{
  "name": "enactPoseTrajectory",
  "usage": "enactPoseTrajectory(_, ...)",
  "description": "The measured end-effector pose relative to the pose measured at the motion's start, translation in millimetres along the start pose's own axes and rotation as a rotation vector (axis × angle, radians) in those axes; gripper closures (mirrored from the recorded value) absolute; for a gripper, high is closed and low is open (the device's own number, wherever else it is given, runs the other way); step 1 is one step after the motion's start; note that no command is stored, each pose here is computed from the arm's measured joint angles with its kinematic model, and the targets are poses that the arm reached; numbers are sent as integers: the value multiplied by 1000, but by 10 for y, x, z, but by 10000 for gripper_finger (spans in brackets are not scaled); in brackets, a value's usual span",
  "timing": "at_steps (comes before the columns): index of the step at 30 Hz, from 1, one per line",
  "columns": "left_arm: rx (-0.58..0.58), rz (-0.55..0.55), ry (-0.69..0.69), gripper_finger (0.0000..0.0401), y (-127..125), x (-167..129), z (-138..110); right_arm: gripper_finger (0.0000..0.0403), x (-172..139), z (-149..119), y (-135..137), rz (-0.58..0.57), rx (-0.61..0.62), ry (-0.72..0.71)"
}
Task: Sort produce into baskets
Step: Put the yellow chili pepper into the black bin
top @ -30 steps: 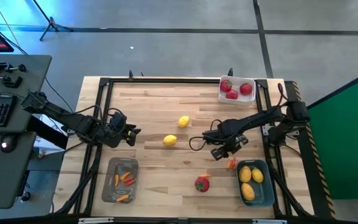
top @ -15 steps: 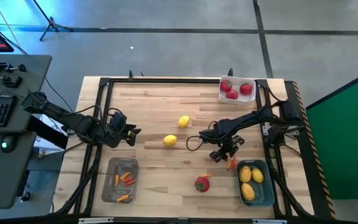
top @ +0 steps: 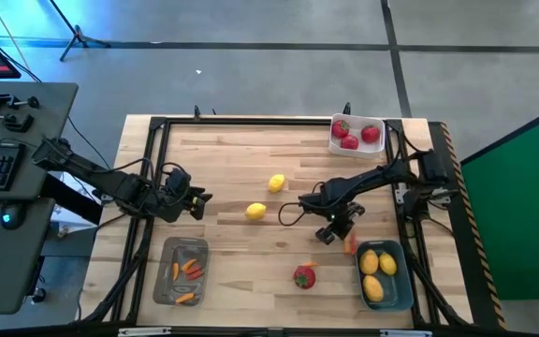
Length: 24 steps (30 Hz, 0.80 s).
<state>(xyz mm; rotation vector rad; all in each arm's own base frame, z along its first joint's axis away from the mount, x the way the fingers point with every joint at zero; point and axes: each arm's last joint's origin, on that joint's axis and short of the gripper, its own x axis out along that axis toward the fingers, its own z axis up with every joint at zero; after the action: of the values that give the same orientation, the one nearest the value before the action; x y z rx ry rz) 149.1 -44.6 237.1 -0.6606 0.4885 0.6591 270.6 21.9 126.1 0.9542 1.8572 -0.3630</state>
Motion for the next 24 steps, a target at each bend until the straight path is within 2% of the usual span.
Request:
enactPoseTrajectory(5, 0, -1, 2, 231, -1, 0, 0, 399, -226, -62, 101, 62, -61, -84)
enactPoseTrajectory(10, 17, -6, 18, 231, -1, 0, -5, 401, -525, -75, 346, 174, -100, -295)
enactPoseTrajectory(13, 50, -21, 54, 231, -5, -1, -16, 401, -691, -79, 642, 282, -171, -479)
enactPoseTrajectory(17, 63, -27, 69, 231, -5, -1, -21, 402, -900, -96, 1069, 432, -203, -752)
enactPoseTrajectory(21, 86, -28, 70, 231, -5, -1, -22, 402, -1064, -129, 1502, 499, -214, -961)
enactPoseTrajectory(24, 119, -34, 80, 231, -7, -2, -25, 402, -1136, -103, 1842, 517, -258, -1036)
